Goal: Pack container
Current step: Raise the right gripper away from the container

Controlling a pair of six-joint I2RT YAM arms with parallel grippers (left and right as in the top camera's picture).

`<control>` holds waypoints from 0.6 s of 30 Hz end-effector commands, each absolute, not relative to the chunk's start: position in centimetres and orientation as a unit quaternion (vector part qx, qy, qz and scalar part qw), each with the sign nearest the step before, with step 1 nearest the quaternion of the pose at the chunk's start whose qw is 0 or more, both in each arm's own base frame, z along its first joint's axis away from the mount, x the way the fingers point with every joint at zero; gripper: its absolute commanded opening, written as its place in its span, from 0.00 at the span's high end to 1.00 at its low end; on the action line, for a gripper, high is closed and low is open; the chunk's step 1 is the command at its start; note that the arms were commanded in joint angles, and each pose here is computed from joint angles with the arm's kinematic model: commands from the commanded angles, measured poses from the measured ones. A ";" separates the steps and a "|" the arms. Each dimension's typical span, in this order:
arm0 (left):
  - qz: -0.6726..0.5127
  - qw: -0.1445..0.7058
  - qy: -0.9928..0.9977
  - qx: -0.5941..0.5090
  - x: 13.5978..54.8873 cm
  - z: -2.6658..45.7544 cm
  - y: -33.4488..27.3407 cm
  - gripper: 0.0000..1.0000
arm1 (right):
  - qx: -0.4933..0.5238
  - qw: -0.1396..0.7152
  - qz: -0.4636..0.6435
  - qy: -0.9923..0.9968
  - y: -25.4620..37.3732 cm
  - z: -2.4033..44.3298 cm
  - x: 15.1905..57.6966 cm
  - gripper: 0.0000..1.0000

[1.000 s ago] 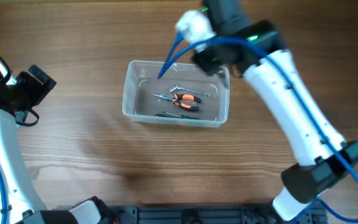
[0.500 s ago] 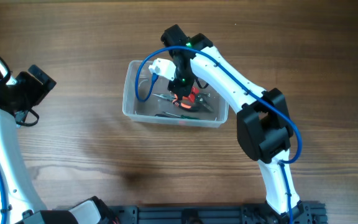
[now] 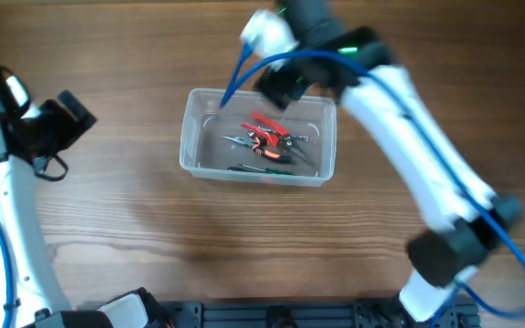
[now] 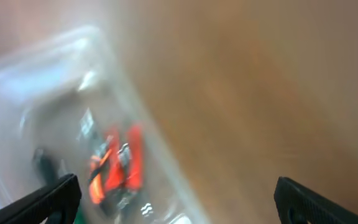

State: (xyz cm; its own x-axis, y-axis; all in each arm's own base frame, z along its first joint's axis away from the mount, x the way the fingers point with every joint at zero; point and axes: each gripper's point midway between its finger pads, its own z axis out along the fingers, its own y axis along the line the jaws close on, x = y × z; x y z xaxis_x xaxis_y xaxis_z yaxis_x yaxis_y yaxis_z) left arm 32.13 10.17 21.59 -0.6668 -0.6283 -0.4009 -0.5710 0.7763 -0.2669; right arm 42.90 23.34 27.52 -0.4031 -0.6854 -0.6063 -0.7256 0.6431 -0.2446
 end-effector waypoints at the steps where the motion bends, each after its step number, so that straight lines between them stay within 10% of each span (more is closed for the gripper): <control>1: -0.018 0.279 0.938 -0.204 34.8 22.7 5.3 0.00 | -0.224 0.413 0.028 0.883 14.6 32.6 46.1 0.00; 9: -0.014 0.472 0.875 -0.108 42.4 29.8 0.2 0.00 | -0.117 0.500 -0.075 0.855 0.5 36.9 51.1 0.00; 18: 0.027 0.417 0.905 -0.077 39.2 28.1 0.4 0.00 | -0.066 0.437 0.013 0.897 -3.7 33.6 45.6 0.00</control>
State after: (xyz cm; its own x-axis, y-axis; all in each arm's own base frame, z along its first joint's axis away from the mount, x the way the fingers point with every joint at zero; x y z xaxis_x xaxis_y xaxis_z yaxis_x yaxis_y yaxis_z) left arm 39.94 0.06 26.32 -0.6739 -0.1238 -0.7284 -0.1454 0.9888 -0.0335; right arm 48.19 -4.97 32.81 -0.6285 -0.1448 -0.7642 -0.0813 0.9894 -0.1206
